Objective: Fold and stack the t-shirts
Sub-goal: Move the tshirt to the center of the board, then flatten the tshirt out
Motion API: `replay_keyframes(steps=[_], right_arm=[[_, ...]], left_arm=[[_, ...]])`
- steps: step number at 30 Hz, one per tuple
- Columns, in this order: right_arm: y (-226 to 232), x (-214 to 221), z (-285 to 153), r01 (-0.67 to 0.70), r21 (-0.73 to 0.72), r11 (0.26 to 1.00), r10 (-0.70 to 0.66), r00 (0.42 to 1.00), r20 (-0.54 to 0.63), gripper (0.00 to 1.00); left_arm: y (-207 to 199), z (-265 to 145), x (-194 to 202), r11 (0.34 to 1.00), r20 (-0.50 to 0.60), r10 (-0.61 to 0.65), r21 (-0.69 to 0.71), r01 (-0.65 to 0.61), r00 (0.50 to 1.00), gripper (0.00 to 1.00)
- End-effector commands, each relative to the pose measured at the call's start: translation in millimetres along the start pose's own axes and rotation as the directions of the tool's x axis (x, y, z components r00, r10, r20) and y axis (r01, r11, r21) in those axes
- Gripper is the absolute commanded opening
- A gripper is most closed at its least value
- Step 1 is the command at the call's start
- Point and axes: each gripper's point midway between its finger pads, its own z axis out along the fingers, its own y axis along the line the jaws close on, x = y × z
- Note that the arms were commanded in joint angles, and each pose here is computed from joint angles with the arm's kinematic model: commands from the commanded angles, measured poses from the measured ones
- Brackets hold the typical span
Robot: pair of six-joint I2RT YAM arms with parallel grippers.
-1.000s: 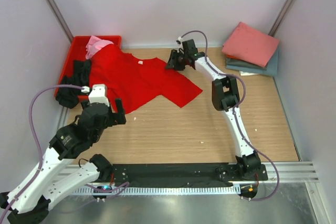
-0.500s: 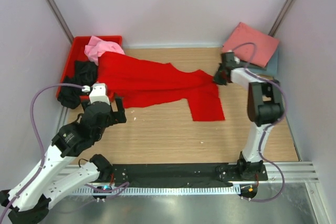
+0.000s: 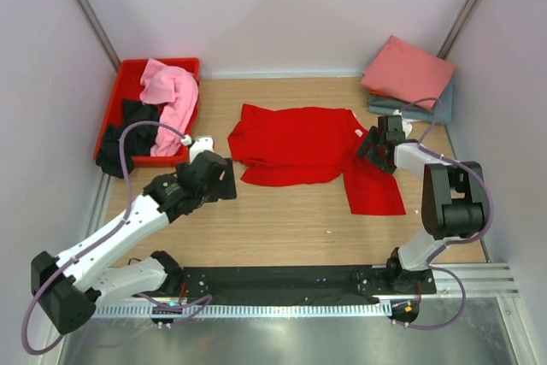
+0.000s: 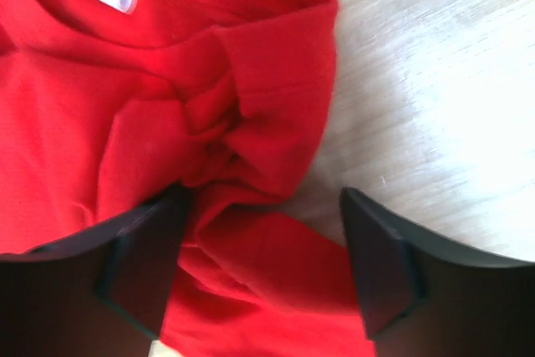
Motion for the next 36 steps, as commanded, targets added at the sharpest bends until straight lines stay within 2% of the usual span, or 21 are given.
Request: replay_keyframes(steps=[1, 3, 9, 13, 18, 23, 32, 35, 36], right_arm=[[-16, 27, -14, 0.051, 0.032, 0.998, -0.048, 0.996, -0.08, 0.83], [-16, 17, -31, 0.056, 0.035, 0.998, -0.055, 0.998, -0.03, 0.91], [-31, -7, -83, 0.069, 0.093, 0.993, -0.076, 0.994, 0.082, 1.0], [-21, -3, -108, 0.051, 0.01, 0.999, -0.052, 0.994, 0.099, 1.0], [-17, 11, -114, 0.05, -0.038, 0.998, -0.046, 0.996, 0.08, 1.0], [-8, 18, -124, 0.041, -0.091, 0.995, -0.034, 0.996, 0.079, 1.0], [10, 37, -138, 0.069, -0.117, 0.991, -0.058, 0.994, 0.097, 1.0], [16, 49, -134, 0.093, -0.12, 0.988, -0.084, 0.994, 0.073, 1.0], [19, 52, -134, 0.101, -0.123, 0.987, -0.093, 0.993, 0.069, 1.0]], left_arm=[[-35, 14, 0, 0.987, 0.004, -0.113, 0.117, 0.111, 0.994, 0.96], [-44, 28, 5, 0.987, -0.01, -0.11, 0.113, 0.11, 0.994, 0.95], [-57, 69, 14, 0.995, -0.015, -0.086, 0.049, 0.086, 0.996, 0.88], [-62, 95, 16, 0.997, -0.005, -0.076, 0.009, 0.076, 0.997, 0.86], [-71, 122, 10, 0.997, 0.018, -0.073, -0.03, 0.073, 0.997, 0.82], [-70, 151, 12, 0.994, -0.016, -0.103, -0.05, 0.102, 0.995, 0.78], [-65, 174, 1, 0.988, -0.01, -0.148, -0.046, 0.148, 0.989, 0.76], [-64, 181, 4, 0.987, -0.026, -0.158, -0.037, 0.157, 0.987, 0.73], [-65, 182, 4, 0.987, -0.027, -0.159, -0.036, 0.158, 0.987, 0.69]])
